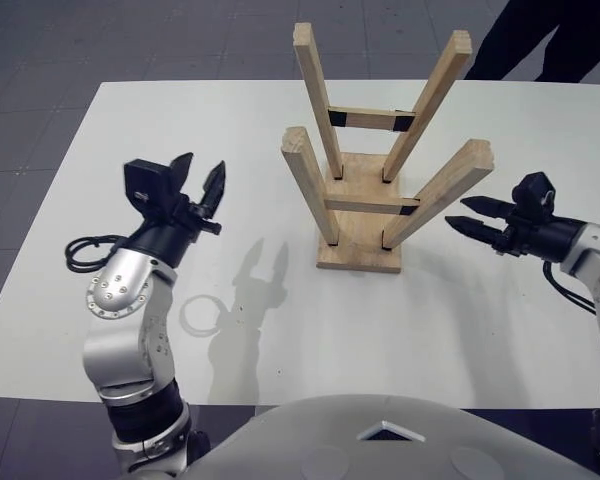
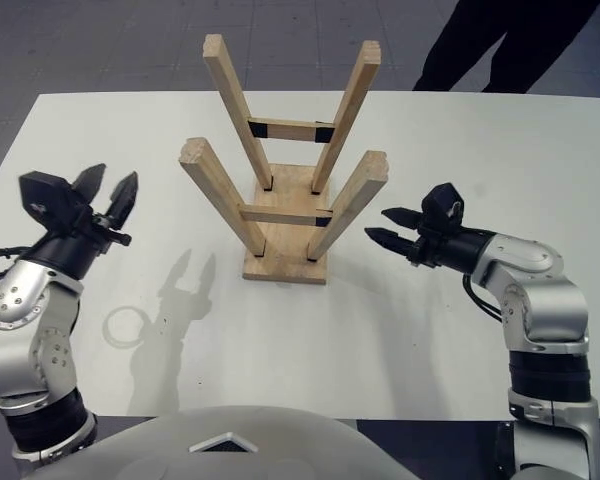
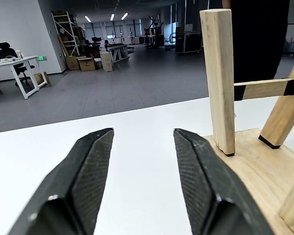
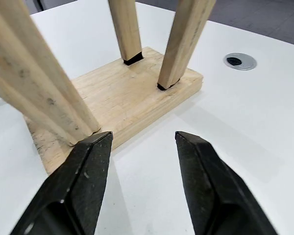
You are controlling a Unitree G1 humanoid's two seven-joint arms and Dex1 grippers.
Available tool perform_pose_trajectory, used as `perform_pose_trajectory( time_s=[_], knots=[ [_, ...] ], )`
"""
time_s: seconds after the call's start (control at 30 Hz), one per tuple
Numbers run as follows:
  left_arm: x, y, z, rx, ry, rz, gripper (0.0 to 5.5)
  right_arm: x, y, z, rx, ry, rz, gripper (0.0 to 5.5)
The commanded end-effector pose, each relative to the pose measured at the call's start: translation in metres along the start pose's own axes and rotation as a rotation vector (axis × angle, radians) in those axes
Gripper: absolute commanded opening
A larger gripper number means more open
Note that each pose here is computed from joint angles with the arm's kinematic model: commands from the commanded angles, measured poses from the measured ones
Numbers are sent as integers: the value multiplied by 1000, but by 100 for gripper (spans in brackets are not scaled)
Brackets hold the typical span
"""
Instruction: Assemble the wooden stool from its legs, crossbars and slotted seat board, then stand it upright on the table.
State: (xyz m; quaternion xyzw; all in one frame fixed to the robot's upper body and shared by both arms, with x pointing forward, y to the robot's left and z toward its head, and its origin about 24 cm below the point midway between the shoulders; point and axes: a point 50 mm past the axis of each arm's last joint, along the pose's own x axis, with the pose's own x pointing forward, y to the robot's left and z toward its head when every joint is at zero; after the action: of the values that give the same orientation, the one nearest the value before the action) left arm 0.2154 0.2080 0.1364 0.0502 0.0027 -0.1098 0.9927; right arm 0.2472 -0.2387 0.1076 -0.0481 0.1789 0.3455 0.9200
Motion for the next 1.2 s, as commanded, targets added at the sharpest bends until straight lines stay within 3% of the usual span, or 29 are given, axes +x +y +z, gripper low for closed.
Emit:
perform_pose_trajectory(
  time_s=[0.03, 0.2, 0.47, 0.63, 0.8, 0.93, 1.03, 1.2],
  knots=[
    [6, -9, 7, 91, 41, 25, 164, -6, 11, 19, -15, -7, -219, 162],
    [3, -45, 19, 219, 29, 17, 93, -10, 46, 22, -81, 36, -311, 80],
    [-3, -56, 12, 291, 67, 24, 93, -14, 55, 20, -168, 46, -422, 80],
    [5, -79, 11, 269, 64, -122, 93, 1, 76, 38, -166, -34, -282, 80],
    [29, -125, 37, 218, -89, -361, 93, 27, 105, 64, -146, -113, -86, 80],
    [25, -131, 34, 190, -74, -395, 93, 29, 87, 55, -140, -44, -159, 80],
    [21, -117, 17, 219, 16, -361, 93, 25, 52, 36, -168, 52, -287, 80],
    [14, -82, -7, 305, 168, -252, 93, 10, 26, 20, -193, 124, -370, 80]
  ],
)
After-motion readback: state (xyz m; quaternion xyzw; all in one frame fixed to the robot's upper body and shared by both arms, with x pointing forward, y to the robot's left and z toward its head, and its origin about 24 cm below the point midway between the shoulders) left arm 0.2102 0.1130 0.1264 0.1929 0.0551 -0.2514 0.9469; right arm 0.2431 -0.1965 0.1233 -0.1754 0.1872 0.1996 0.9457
